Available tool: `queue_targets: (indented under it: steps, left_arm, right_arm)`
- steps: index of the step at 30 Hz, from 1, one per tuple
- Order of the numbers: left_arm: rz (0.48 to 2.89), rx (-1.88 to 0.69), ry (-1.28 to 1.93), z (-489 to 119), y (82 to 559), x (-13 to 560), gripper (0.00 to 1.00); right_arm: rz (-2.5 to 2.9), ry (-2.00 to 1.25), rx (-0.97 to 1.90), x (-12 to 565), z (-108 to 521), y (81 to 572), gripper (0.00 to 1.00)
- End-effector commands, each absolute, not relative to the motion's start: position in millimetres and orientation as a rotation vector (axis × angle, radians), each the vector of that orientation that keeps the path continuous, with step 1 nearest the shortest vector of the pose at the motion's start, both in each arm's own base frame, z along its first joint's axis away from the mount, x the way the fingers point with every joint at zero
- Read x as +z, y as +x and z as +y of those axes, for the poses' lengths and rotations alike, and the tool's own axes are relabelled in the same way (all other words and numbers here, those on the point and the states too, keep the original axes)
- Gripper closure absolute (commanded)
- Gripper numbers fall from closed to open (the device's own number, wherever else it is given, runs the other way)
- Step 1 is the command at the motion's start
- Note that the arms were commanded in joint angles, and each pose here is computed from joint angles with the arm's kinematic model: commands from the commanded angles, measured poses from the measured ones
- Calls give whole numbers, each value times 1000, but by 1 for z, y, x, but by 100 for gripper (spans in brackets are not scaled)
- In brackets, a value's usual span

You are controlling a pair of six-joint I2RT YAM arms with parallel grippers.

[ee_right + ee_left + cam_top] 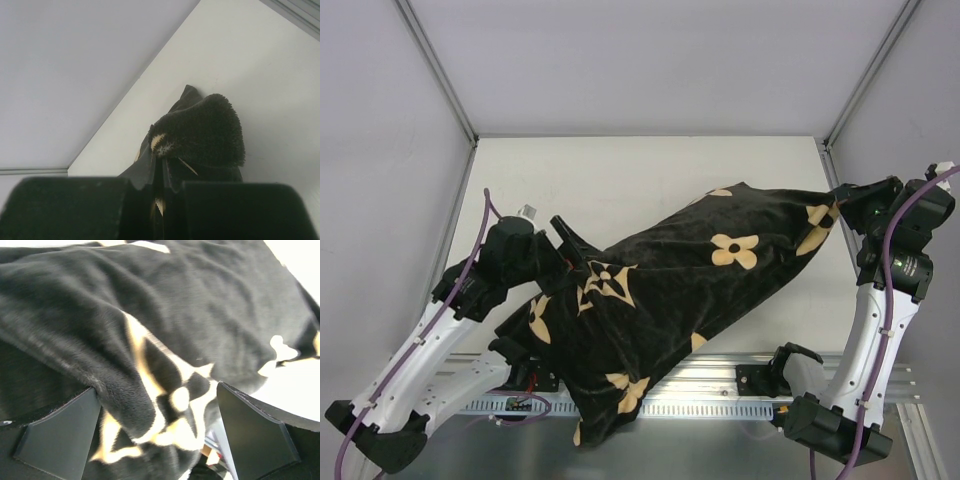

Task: Remove the pillowcase from the pillow

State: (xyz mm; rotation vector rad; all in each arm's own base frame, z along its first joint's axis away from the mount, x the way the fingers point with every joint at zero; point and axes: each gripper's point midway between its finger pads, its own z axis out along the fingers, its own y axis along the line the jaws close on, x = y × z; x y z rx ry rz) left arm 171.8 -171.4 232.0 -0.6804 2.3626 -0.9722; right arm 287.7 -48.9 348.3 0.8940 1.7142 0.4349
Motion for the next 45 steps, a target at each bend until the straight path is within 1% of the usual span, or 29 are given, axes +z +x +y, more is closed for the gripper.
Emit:
queue_targets:
  steps: [1, 4, 10, 13, 14, 15, 16, 20, 24, 25, 27, 29, 33, 37, 39, 42, 45]
  left_arm:
    - [2338, -1145, -690, -198, 185, 250, 3]
    - [2364, -1178, -702, -206, 188, 250, 3]
    - [2337, -1212, -725, -206, 185, 256, 3]
    - [2382, -1227, -764, -204, 172, 236, 5]
    - [2418, -1202, -805, -200, 166, 216, 5]
    - [2396, -1217, -823, -195, 159, 213, 6]
    - [2406, -1201, -907, -191, 154, 195, 6]
    - [2311, -1205, -1014, -179, 155, 189, 4]
    - [2323, -1285, -933, -197, 166, 191, 3]
    - [2284, -1336, -894, -204, 173, 201, 3]
    - [2279, -1335, -876, -209, 183, 200, 3]
    - [2221, -1351, -820, -213, 195, 211, 5]
    - [2078, -1325, -679, -209, 212, 256, 6]
    - [1904, -1280, -586, -192, 215, 302, 7]
    - [1857, -1267, -543, -188, 215, 318, 7]
    - [1825, -1287, -485, -190, 214, 335, 7]
    - [1831, -1309, -459, -196, 215, 337, 7]
  right_arm:
    - [1607, 782, 471, 384, -43, 293, 99]
    - [1610, 776, 472, 384, -41, 293, 99]
    - [1616, 775, 478, 382, -39, 293, 99]
    - [1617, 774, 474, 382, -39, 293, 99]
    - [1617, 770, 474, 382, -39, 293, 99]
    - [1617, 770, 474, 383, -39, 292, 99]
    - [1620, 771, 475, 382, -39, 293, 99]
    - [1624, 768, 476, 381, -38, 294, 99]
    - [1627, 769, 478, 381, -37, 295, 99]
    - [1628, 770, 478, 381, -37, 295, 99]
    - [1629, 766, 477, 381, -36, 294, 99]
    - [1634, 763, 477, 381, -35, 293, 99]
    - [1639, 756, 472, 381, -35, 292, 99]
    - [1646, 755, 472, 379, -34, 293, 99]
    - [1647, 754, 478, 378, -33, 293, 99]
    - [1651, 757, 480, 376, -33, 294, 99]
    - [1660, 752, 485, 374, -31, 295, 99]
